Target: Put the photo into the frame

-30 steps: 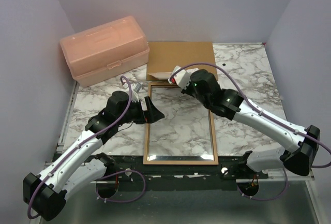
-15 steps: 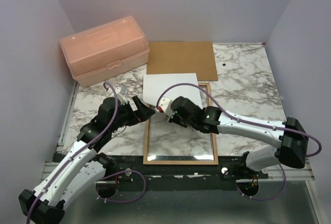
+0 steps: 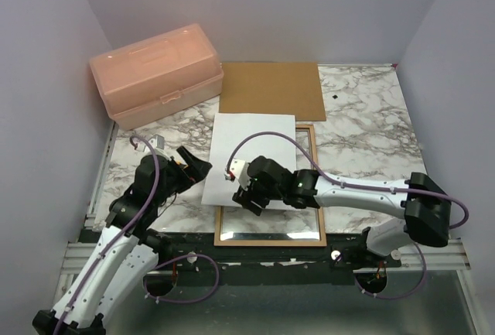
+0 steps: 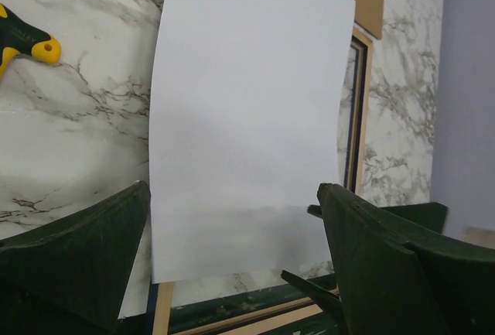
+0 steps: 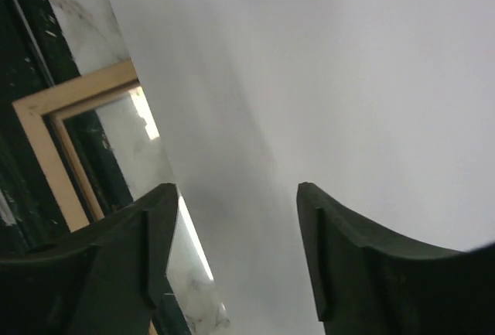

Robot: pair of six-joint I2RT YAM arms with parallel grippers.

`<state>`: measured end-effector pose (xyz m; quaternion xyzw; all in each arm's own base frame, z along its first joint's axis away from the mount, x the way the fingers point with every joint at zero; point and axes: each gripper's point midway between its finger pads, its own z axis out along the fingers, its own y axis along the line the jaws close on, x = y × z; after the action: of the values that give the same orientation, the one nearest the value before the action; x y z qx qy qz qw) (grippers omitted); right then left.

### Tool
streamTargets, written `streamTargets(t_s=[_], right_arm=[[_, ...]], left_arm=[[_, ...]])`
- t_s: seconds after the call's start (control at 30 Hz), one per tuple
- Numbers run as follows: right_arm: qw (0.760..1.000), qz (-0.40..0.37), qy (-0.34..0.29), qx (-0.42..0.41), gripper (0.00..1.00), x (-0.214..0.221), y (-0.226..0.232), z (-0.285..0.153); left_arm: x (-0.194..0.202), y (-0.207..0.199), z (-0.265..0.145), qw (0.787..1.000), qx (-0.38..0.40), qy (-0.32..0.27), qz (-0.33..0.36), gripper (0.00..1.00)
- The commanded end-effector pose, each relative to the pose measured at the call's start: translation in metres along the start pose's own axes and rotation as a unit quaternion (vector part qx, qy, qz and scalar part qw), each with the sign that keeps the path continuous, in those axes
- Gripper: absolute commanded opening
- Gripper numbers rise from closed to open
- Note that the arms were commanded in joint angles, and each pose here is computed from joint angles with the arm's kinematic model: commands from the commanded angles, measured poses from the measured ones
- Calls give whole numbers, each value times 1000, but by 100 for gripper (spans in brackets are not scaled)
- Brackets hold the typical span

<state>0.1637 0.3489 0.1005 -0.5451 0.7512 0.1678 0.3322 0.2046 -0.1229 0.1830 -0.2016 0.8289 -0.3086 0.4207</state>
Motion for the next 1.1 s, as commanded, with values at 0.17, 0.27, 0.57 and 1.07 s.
streamTargets(t_s=[0.17, 0.27, 0.57, 1.07], right_arm=[[985, 112, -133, -1, 90, -47, 5, -31], [977, 164, -132, 20, 96, -40, -4, -34], [924, 359, -117, -66, 96, 0, -32, -37], [885, 436, -152, -55, 94, 23, -69, -54]], left_arm=[[40, 17, 36, 990, -11, 136, 42, 94], [49, 28, 47, 986, -13, 162, 39, 94], [76, 59, 74, 972, -17, 233, -1, 91], [92, 51, 87, 966, 45, 253, -19, 47]])
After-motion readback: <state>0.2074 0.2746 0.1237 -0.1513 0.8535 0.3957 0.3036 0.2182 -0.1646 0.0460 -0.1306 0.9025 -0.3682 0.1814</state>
